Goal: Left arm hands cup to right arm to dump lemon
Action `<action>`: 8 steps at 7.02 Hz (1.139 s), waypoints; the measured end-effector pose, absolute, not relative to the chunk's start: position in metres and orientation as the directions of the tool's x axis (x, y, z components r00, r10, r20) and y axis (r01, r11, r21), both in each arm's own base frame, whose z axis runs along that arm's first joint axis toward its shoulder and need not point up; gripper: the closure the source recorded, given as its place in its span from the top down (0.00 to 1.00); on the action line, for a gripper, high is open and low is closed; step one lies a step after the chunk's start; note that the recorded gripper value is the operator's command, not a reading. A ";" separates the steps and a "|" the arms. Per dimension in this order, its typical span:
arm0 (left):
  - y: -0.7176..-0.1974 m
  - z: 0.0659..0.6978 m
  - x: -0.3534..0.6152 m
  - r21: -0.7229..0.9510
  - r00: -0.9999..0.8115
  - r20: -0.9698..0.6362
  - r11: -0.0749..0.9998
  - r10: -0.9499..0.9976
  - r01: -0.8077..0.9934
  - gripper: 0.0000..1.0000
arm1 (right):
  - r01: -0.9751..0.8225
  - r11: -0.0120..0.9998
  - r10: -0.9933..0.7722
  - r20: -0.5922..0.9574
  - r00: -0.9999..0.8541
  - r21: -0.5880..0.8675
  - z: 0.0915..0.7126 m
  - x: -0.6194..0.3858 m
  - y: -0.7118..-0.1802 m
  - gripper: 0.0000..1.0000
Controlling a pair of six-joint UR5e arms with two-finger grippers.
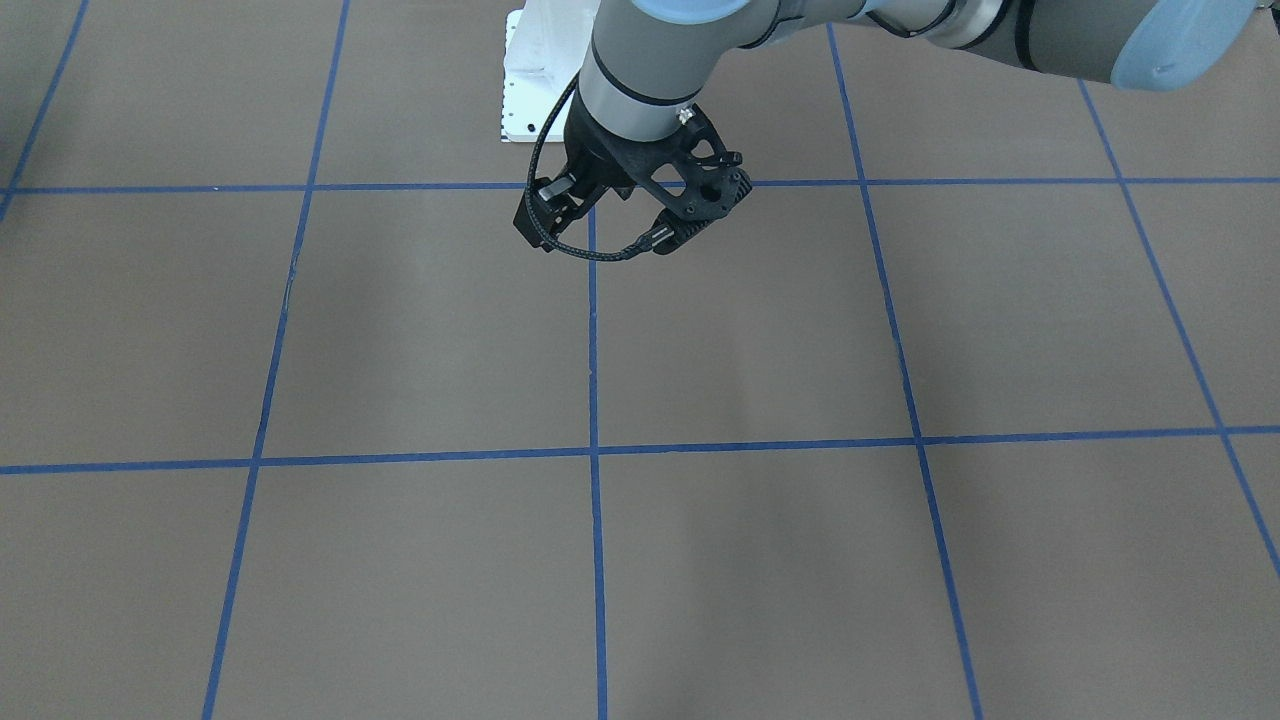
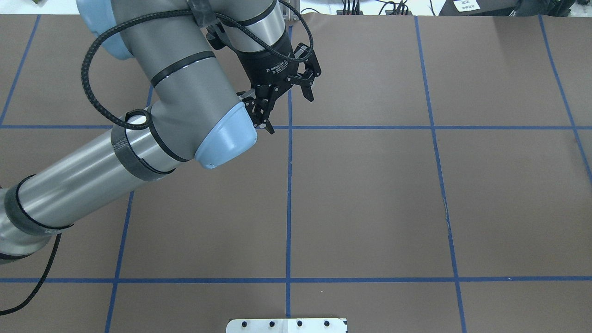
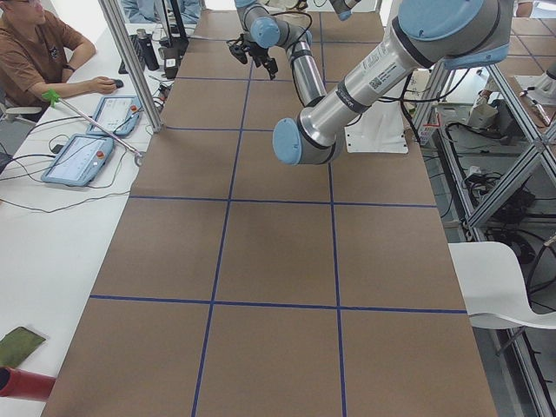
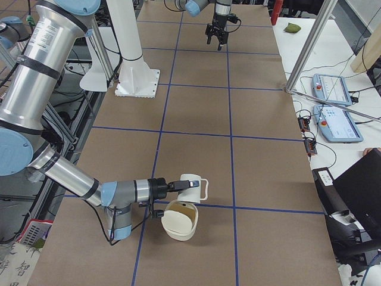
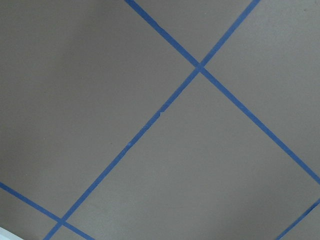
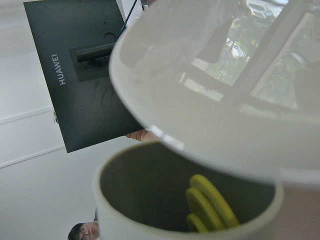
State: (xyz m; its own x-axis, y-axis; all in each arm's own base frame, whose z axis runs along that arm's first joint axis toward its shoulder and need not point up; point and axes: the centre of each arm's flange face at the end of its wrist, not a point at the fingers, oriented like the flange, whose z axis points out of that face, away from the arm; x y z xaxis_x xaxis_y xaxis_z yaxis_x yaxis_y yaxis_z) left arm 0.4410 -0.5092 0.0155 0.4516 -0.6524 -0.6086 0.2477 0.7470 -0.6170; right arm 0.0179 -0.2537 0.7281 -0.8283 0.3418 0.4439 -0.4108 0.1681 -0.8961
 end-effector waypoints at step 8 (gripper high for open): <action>-0.509 0.014 0.440 -0.617 0.451 -0.609 0.747 -0.653 0.248 1.00 | -0.129 0.130 0.361 0.168 -0.917 -0.983 0.723 0.040 -0.236 0.00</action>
